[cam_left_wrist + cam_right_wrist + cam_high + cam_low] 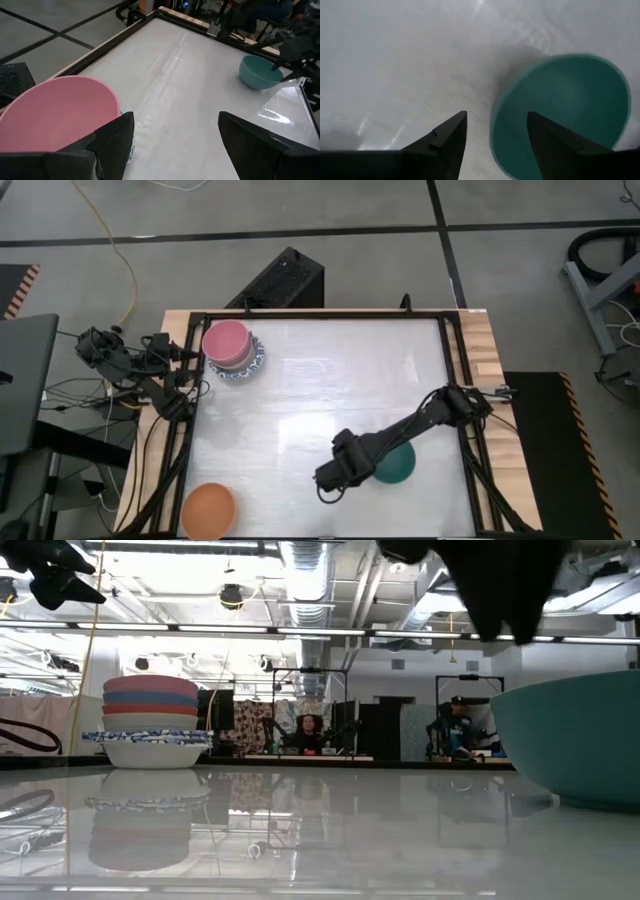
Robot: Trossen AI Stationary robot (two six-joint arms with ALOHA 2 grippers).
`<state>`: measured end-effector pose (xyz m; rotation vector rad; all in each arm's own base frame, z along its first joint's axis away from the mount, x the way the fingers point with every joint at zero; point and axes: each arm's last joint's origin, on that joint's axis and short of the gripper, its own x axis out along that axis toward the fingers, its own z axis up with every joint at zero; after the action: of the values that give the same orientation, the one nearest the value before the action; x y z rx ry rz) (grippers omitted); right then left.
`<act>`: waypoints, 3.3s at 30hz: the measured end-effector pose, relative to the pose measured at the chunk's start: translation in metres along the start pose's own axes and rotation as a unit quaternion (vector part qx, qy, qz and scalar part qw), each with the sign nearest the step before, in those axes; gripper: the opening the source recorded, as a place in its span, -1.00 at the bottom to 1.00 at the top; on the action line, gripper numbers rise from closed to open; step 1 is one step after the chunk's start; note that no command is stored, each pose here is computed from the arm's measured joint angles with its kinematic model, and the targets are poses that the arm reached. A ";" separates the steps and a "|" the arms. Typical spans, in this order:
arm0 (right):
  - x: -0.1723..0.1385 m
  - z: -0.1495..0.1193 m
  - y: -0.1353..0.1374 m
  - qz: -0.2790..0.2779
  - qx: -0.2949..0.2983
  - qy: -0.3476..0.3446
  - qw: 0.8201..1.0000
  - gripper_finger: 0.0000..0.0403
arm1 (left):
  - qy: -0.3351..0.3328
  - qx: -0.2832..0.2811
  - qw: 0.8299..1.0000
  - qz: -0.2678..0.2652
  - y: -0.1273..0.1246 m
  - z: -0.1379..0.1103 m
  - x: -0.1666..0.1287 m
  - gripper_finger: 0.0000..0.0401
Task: Nest bowls inside each other
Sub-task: Stack the green bowl on top of the pink bowl
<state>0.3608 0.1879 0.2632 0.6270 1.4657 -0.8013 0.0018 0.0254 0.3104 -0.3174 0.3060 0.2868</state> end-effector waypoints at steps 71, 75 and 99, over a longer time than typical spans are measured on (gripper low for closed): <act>-0.024 0.321 -0.069 0.089 -0.406 -0.641 0.646 -0.96 | -0.057 0.014 0.996 0.074 0.004 0.003 0.000 0.39; -0.026 0.318 -0.066 0.074 -0.478 -0.655 0.580 -0.96 | -0.058 0.010 0.995 0.074 0.004 0.003 0.000 0.39; -0.008 0.383 -0.061 0.080 -0.496 -0.680 0.534 -0.96 | -0.065 -0.006 0.995 0.081 0.004 0.004 0.000 0.39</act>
<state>0.5473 -0.1506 0.2902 -0.7188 0.1357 -0.0107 0.0011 0.0304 0.3126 -0.2857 0.2024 0.4664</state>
